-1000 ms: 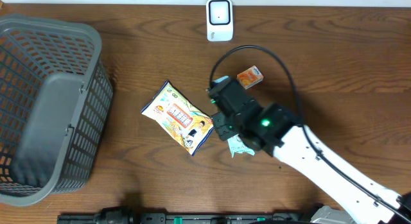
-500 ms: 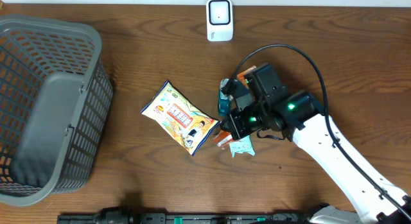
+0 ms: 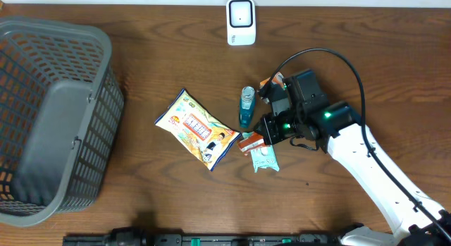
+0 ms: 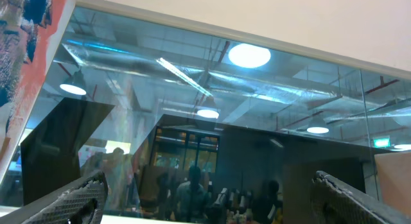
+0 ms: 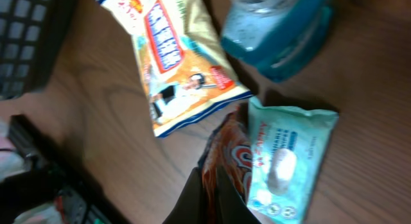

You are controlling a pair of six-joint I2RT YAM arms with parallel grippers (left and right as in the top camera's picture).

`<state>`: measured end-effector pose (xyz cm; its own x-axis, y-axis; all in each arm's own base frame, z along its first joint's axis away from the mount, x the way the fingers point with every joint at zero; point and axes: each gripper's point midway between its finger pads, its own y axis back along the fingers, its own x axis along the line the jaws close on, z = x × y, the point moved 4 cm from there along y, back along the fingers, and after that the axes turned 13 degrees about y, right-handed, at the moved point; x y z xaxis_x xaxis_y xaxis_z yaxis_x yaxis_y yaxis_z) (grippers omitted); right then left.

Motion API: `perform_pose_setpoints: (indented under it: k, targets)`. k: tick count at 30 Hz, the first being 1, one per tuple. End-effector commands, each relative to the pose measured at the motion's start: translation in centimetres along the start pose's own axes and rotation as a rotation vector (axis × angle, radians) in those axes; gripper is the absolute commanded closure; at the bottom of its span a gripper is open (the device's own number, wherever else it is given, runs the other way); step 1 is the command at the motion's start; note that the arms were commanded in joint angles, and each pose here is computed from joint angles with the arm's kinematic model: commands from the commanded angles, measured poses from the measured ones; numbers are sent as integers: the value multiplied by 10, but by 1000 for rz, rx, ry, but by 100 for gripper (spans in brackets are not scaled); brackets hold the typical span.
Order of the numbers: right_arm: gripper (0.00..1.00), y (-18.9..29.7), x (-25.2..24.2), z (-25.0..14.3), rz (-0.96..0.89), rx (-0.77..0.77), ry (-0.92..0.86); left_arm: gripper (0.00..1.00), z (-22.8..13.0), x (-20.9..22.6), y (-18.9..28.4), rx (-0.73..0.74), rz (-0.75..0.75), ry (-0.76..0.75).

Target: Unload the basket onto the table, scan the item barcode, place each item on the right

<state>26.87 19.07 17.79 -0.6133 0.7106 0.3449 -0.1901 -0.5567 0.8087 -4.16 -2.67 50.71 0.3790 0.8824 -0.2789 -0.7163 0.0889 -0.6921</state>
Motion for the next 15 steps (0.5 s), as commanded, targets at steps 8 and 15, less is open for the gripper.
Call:
perform_pose_setpoints:
  k: [8,15]
  targets:
    - [99,3,3,-3,19,1,125,0,1,-2,3,-10,-9,5]
    - [99,6,27,-1,196,-33,231,0,1,-2,3,-10,-9,5]
